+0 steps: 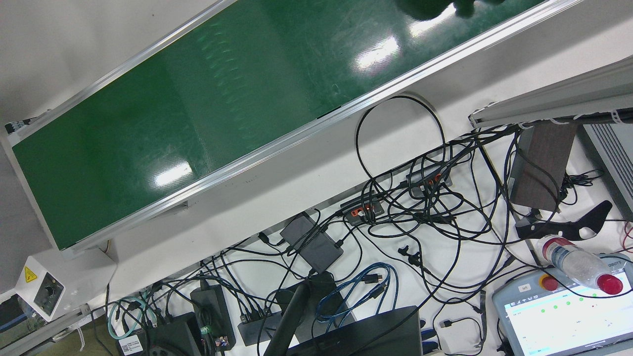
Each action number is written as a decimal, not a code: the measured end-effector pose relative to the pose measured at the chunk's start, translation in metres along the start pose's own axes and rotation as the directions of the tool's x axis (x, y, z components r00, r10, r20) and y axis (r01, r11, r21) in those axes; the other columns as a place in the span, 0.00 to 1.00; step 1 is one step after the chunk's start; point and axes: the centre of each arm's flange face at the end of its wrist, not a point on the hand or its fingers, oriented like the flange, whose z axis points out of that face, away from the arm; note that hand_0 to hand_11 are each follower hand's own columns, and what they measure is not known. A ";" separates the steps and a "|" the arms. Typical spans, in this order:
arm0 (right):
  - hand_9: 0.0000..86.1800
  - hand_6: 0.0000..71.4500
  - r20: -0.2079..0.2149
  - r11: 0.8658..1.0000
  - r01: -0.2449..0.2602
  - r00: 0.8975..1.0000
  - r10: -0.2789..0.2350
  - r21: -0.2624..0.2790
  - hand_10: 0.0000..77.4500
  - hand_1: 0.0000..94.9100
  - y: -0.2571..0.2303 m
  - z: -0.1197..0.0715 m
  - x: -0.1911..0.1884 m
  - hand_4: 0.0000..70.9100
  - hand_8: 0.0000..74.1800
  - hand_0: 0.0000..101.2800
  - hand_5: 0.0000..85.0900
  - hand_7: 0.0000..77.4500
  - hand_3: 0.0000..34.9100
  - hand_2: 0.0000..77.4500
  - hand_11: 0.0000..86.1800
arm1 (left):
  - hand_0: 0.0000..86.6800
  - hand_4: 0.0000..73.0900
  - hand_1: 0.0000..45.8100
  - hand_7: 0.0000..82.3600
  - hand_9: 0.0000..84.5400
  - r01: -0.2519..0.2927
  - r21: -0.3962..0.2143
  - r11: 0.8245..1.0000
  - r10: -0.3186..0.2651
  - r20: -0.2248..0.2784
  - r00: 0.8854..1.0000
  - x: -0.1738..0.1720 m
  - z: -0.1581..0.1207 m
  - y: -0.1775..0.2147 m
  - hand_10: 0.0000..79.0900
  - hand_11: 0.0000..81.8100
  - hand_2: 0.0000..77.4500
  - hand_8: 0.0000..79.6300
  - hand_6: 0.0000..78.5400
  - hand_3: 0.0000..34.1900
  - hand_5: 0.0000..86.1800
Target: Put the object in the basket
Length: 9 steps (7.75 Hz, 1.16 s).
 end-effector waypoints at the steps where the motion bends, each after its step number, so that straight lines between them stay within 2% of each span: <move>1: 0.00 0.00 0.000 1.000 0.000 1.000 0.000 0.000 0.00 0.00 0.000 0.000 0.000 0.00 0.00 0.00 0.00 0.01 0.00 0.01 0.00 | 0.74 0.19 0.50 0.04 0.21 -0.002 -0.001 1.000 0.002 0.000 1.000 0.000 0.000 0.000 0.00 0.01 0.01 0.14 0.06 0.00 0.32; 9: 0.00 0.00 0.000 1.000 0.000 1.000 0.000 0.000 0.00 0.00 0.000 0.000 0.000 0.00 0.00 0.00 0.00 0.01 0.00 0.01 0.00 | 0.74 0.20 0.50 0.05 0.22 -0.003 -0.004 1.000 0.003 0.003 1.000 -0.002 0.002 0.002 0.00 0.01 0.01 0.15 0.08 0.00 0.33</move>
